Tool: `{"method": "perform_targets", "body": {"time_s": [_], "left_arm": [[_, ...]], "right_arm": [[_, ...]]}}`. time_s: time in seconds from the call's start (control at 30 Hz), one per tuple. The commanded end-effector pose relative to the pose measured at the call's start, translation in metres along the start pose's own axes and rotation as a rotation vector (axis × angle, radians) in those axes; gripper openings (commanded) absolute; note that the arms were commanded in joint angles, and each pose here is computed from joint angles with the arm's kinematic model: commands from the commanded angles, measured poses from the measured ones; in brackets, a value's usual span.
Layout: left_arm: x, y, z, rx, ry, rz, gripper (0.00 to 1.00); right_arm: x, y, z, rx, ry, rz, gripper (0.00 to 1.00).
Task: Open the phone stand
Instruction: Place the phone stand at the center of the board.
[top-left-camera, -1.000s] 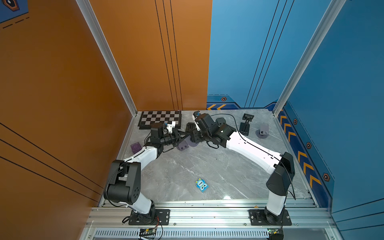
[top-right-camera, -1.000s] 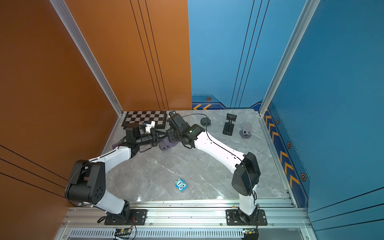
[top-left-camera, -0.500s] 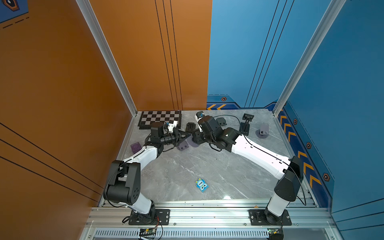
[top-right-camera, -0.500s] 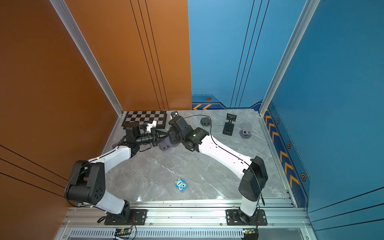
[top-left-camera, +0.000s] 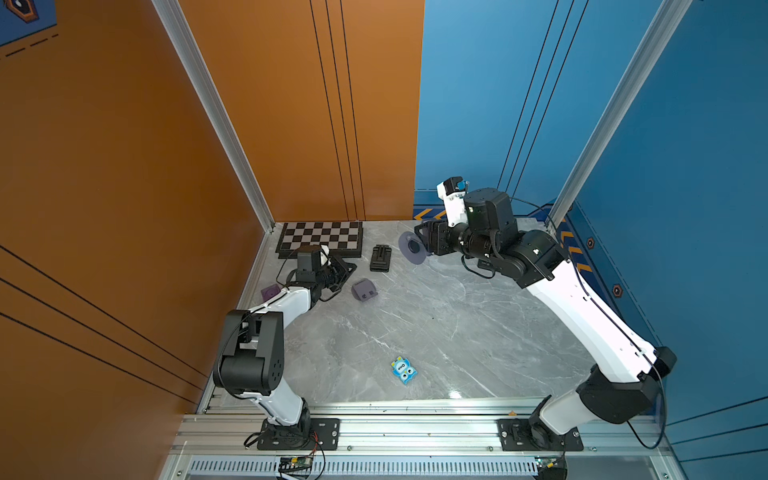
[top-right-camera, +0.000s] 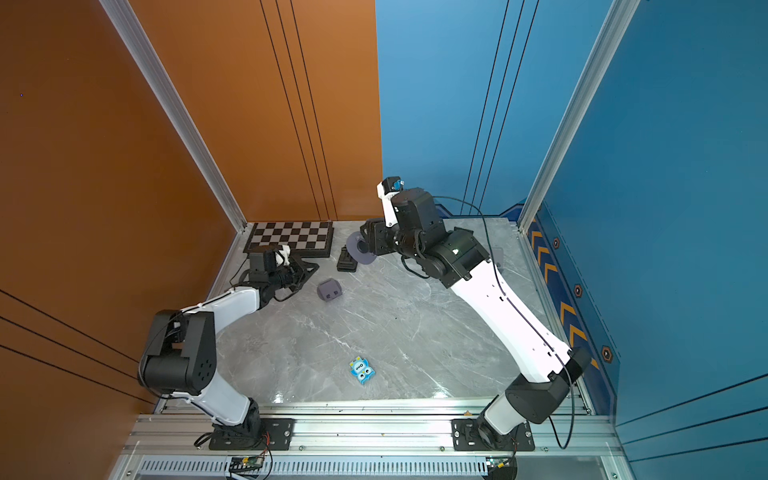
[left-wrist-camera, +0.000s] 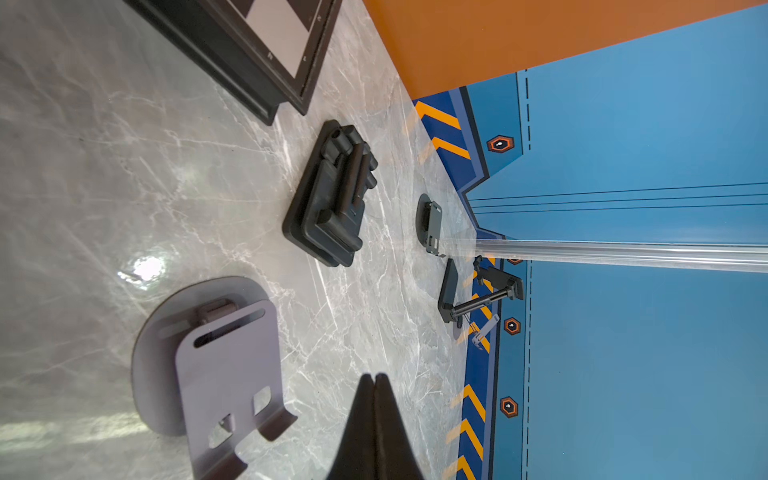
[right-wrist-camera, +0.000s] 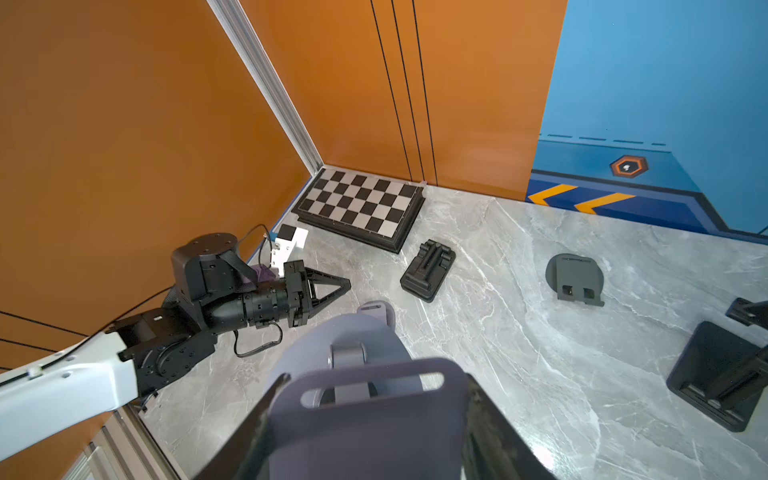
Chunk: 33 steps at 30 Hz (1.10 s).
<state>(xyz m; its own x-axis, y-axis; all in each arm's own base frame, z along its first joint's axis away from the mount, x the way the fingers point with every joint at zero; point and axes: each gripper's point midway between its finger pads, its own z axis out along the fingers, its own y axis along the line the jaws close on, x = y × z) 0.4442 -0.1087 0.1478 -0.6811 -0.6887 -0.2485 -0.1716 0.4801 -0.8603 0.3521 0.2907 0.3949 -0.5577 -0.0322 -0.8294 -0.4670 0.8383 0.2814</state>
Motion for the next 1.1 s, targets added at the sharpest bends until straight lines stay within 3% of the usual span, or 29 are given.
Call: {"method": "perform_targets", "body": {"time_s": [0.0, 0.13, 0.33, 0.53, 1.07], "left_arm": [[-0.010, -0.023, -0.011, 0.027, -0.048, 0.075, 0.06], [-0.003, -0.025, -0.015, 0.035, -0.041, 0.095, 0.22], [0.015, -0.028, -0.020, 0.029, -0.011, 0.141, 0.64], [0.033, -0.028, -0.020, -0.018, 0.040, 0.203, 1.00], [0.077, -0.055, -0.016, -0.094, 0.134, 0.439, 0.98]], "right_arm": [[0.022, -0.034, 0.023, 0.076, 0.122, 0.056, 0.16], [0.026, -0.060, 0.035, 0.135, 0.155, 0.082, 0.15], [0.044, -0.105, 0.048, 0.257, 0.228, 0.093, 0.15], [0.067, -0.149, 0.051, 0.354, 0.289, 0.101, 0.14], [0.131, -0.262, 0.054, 0.536, 0.432, 0.180, 0.13]]}}
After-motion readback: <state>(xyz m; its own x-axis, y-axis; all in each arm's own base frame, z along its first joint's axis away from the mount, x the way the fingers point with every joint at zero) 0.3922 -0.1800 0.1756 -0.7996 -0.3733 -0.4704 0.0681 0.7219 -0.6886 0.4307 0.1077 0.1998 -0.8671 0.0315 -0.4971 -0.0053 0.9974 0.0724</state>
